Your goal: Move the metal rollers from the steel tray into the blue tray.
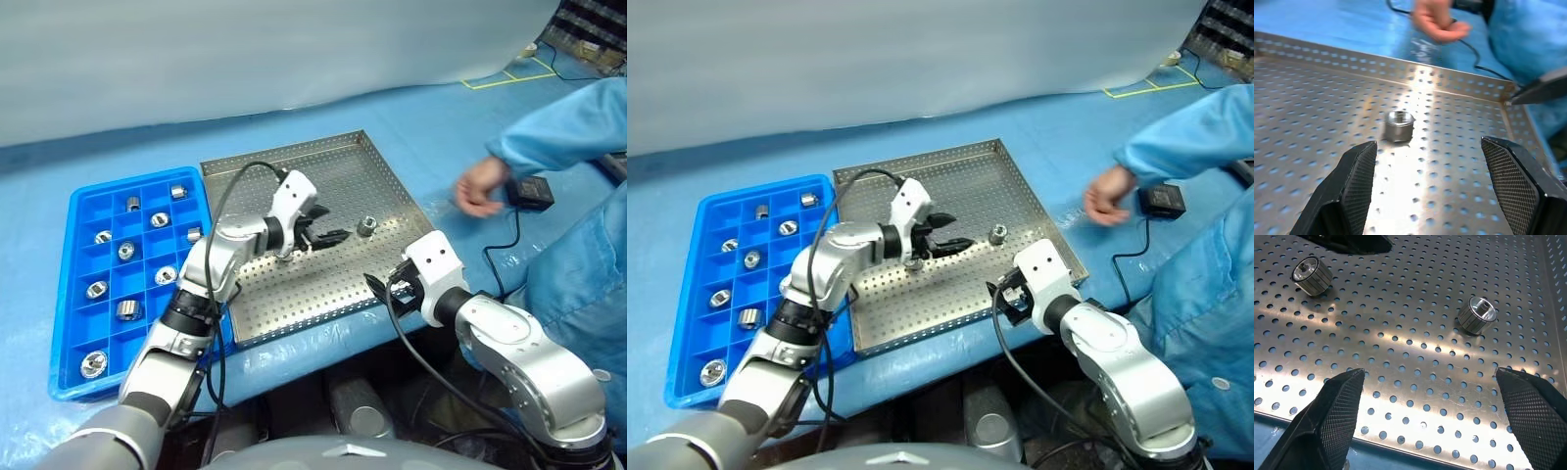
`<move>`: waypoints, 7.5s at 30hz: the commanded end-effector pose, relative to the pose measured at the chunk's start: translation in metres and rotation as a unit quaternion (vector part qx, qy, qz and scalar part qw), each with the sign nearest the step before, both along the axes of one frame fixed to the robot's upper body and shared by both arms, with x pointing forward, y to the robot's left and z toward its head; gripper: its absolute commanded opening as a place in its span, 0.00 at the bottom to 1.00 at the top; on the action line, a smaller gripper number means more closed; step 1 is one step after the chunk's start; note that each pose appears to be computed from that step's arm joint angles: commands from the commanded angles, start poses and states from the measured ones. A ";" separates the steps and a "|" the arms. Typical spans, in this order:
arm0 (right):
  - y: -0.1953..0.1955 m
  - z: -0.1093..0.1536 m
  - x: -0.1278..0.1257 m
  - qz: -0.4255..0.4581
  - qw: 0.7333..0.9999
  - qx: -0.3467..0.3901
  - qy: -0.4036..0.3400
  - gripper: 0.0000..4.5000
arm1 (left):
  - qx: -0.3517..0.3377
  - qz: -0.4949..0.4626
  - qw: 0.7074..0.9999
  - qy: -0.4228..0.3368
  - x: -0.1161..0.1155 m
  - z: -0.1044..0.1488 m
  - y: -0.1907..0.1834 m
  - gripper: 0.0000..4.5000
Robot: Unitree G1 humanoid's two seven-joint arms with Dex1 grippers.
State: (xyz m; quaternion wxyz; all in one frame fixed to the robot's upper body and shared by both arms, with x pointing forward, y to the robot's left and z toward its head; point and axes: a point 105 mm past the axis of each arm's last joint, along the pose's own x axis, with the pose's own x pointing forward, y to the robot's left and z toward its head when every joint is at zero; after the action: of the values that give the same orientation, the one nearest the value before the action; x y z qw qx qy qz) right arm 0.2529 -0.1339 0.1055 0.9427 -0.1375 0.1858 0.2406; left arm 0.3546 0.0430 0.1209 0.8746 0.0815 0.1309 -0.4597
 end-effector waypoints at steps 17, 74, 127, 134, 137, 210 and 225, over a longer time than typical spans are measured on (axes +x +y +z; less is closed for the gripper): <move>0.018 0.010 0.006 0.034 0.999 0.015 -0.029 1.00 | 0.089 0.045 0.992 0.073 -0.012 -0.058 0.027 0.82; 0.094 0.029 0.007 0.282 0.949 0.139 0.003 1.00 | 0.057 0.258 0.963 0.049 -0.119 -0.015 0.129 0.68; 0.006 -0.017 0.108 -0.321 0.927 0.192 -0.002 1.00 | -0.042 -0.020 0.999 -0.020 -0.047 0.002 -0.028 0.99; 0.009 -0.021 0.123 -0.315 0.932 0.179 -0.006 1.00 | -0.038 0.019 0.999 -0.016 -0.051 -0.001 -0.010 0.99; 0.011 -0.021 0.126 -0.312 0.933 0.178 -0.009 1.00 | -0.039 0.030 0.999 -0.013 -0.053 -0.002 -0.006 0.99; 0.192 0.013 0.039 0.207 0.954 0.195 0.095 0.38 | 0.081 0.389 0.916 -0.063 -0.115 0.021 0.167 1.00; 0.168 0.029 0.036 0.201 0.949 0.231 0.078 0.89 | 0.071 0.358 0.929 -0.065 -0.104 0.023 0.156 1.00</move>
State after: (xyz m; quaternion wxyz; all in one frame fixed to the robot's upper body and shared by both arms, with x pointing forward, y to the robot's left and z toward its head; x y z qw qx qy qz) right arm 0.2904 0.0385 0.1160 0.8626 0.0547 0.1974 0.4624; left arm 0.2490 0.2028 0.1376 0.9788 0.1170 0.1418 -0.0900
